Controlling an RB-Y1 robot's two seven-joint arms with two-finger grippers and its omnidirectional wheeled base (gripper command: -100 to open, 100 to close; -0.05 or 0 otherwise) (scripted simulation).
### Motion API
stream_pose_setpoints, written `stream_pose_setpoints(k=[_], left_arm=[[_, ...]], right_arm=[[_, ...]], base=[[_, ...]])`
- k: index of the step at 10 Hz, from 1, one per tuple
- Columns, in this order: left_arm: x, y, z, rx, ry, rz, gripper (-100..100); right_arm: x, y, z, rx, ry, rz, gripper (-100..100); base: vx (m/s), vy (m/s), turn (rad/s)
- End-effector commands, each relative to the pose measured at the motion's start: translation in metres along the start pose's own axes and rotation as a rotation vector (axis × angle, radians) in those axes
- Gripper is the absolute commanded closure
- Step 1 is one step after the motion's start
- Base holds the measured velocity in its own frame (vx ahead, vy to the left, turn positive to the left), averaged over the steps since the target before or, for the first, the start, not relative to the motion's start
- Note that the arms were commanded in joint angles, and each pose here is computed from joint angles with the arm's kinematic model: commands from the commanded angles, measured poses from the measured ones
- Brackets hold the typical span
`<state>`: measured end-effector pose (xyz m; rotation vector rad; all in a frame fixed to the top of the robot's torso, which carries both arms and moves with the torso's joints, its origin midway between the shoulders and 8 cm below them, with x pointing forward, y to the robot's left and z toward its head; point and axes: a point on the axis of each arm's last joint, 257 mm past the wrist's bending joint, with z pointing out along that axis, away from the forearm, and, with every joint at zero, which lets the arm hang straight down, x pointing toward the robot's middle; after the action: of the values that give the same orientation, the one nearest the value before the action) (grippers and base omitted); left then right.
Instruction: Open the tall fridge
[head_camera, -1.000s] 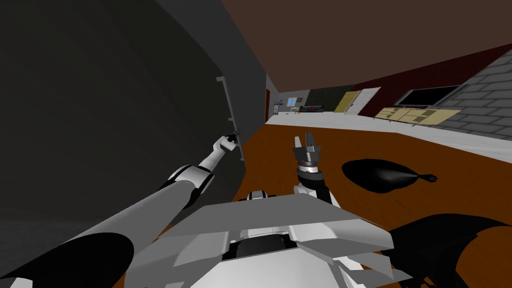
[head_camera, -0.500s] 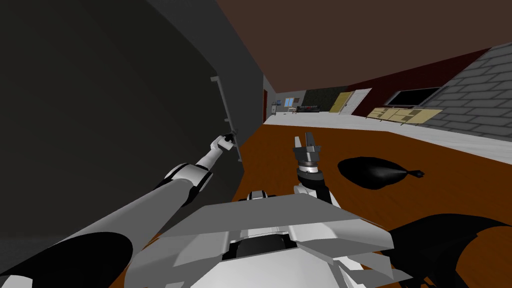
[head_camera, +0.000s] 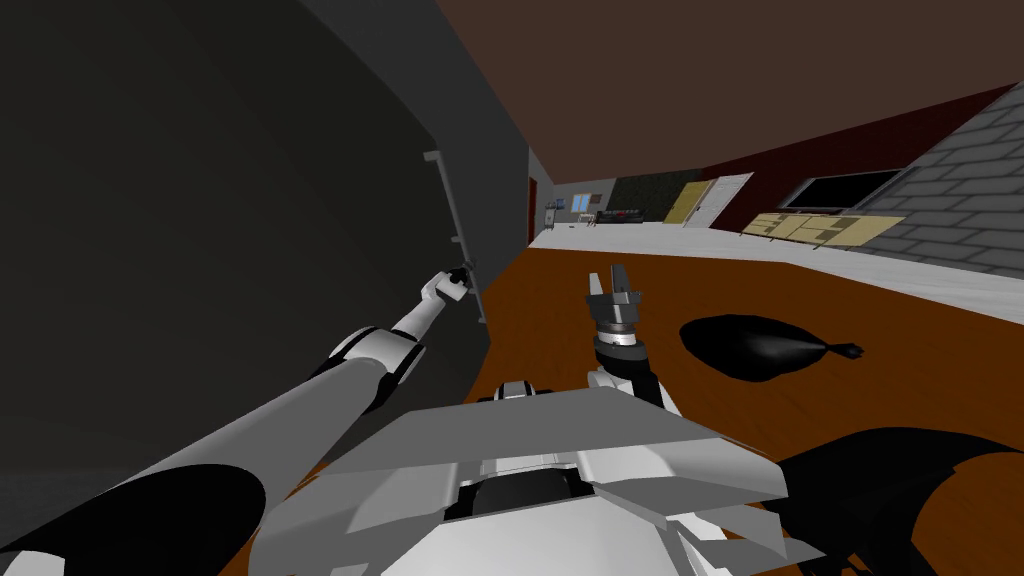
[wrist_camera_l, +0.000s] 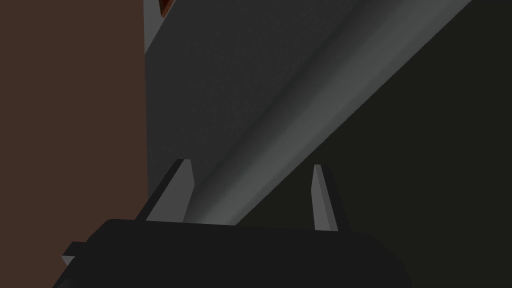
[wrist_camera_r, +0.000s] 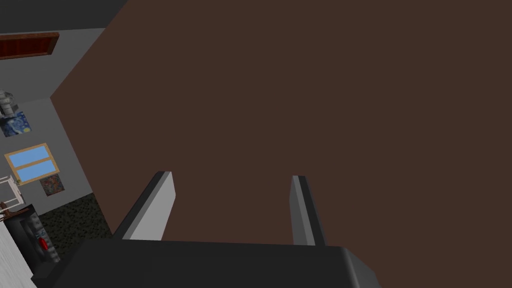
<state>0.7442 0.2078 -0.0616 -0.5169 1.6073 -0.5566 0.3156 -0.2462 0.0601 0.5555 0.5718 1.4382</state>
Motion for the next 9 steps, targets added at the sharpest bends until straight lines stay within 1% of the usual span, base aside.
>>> stream_pose_setpoints(k=[1, 2, 3, 4, 5, 6, 7, 8, 9], left_arm=[[0.012, -0.015, -0.004, 0.014, 0.009, -0.013, 100], [0.015, -0.019, -0.006, 0.017, 0.012, -0.013, 100], [0.014, -0.018, -0.005, 0.018, 0.011, -0.002, 100], [0.033, -0.045, -0.007, 0.057, 0.041, 0.001, 100], [0.042, -0.058, -0.008, 0.076, 0.056, 0.002, 100], [0.042, -0.058, -0.008, 0.076, 0.056, 0.002, 100], [0.061, -0.084, -0.012, 0.115, 0.086, 0.004, 100], [0.061, -0.084, -0.012, 0.115, 0.086, 0.004, 100], [0.079, -0.11, -0.018, 0.154, 0.116, 0.006, 100]], right_arm=[[0.0, 0.0, 0.0, 0.0, 0.0, 0.0, 0], [0.0, 0.0, 0.0, 0.0, 0.0, 0.0, 0], [0.0, 0.0, 0.0, 0.0, 0.0, 0.0, 0], [0.0, 0.0, 0.0, 0.0, 0.0, 0.0, 0], [0.0, 0.0, 0.0, 0.0, 0.0, 0.0, 0], [0.0, 0.0, 0.0, 0.0, 0.0, 0.0, 0], [0.0, 0.0, 0.0, 0.0, 0.0, 0.0, 0], [0.0, 0.0, 0.0, 0.0, 0.0, 0.0, 0], [0.0, 0.0, 0.0, 0.0, 0.0, 0.0, 0]], base=[[-0.005, 0.026, 0.037], [-0.005, 0.016, 0.035], [0.0, 0.0, 0.0], [-0.122, 0.051, -0.146], [-0.235, 0.124, -0.212], [-0.184, 0.075, -0.14], [-0.191, 0.052, -0.158], [-0.164, 0.03, -0.092], [-0.197, 0.031, -0.141]])
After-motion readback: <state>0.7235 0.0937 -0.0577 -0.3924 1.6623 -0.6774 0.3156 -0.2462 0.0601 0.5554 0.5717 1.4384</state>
